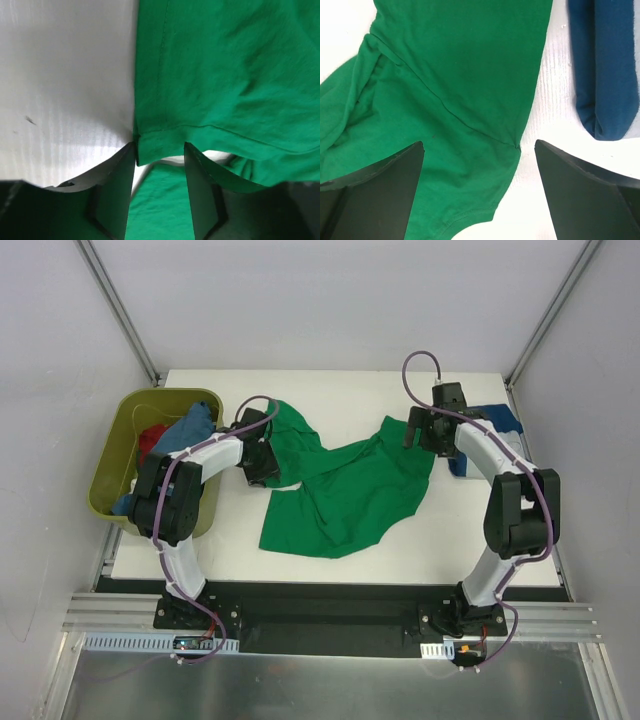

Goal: Fold and stack the t-shirts
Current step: Flatten out the tshirt

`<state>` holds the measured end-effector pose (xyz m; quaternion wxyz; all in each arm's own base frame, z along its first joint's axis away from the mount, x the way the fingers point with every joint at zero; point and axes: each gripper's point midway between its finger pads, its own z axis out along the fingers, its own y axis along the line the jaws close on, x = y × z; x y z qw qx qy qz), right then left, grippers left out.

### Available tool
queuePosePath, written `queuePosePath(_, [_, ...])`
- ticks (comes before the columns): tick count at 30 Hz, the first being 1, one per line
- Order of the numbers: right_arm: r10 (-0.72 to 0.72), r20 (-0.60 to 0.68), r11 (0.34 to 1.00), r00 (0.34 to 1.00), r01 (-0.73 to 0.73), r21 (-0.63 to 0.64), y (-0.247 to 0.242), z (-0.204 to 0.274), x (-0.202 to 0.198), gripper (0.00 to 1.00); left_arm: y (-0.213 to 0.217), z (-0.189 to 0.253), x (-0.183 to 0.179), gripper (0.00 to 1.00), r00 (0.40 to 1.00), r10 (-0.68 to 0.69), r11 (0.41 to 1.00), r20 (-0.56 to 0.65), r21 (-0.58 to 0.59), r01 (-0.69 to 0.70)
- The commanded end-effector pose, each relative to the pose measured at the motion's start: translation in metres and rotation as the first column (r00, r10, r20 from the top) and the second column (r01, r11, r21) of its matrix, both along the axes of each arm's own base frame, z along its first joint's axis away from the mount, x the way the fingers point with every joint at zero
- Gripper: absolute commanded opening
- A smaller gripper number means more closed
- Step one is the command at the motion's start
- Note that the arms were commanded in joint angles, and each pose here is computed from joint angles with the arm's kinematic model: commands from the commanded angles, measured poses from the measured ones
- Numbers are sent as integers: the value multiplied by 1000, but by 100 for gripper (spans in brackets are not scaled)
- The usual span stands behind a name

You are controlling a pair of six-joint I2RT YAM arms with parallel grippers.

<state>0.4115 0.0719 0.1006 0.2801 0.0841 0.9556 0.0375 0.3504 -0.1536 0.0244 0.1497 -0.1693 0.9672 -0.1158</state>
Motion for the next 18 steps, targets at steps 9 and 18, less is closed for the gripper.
queuePosePath(9, [19, 53, 1000, 998, -18, -26, 9, 13, 62, 98, 1, 11, 11, 0, 999, -9, 1000, 51, 11, 9])
queuePosePath(18, [-68, -43, 977, 997, 58, -204, -15, -23, 94, 98, -5, 59, 17, 0, 979, -37, 998, 201, -35, 45])
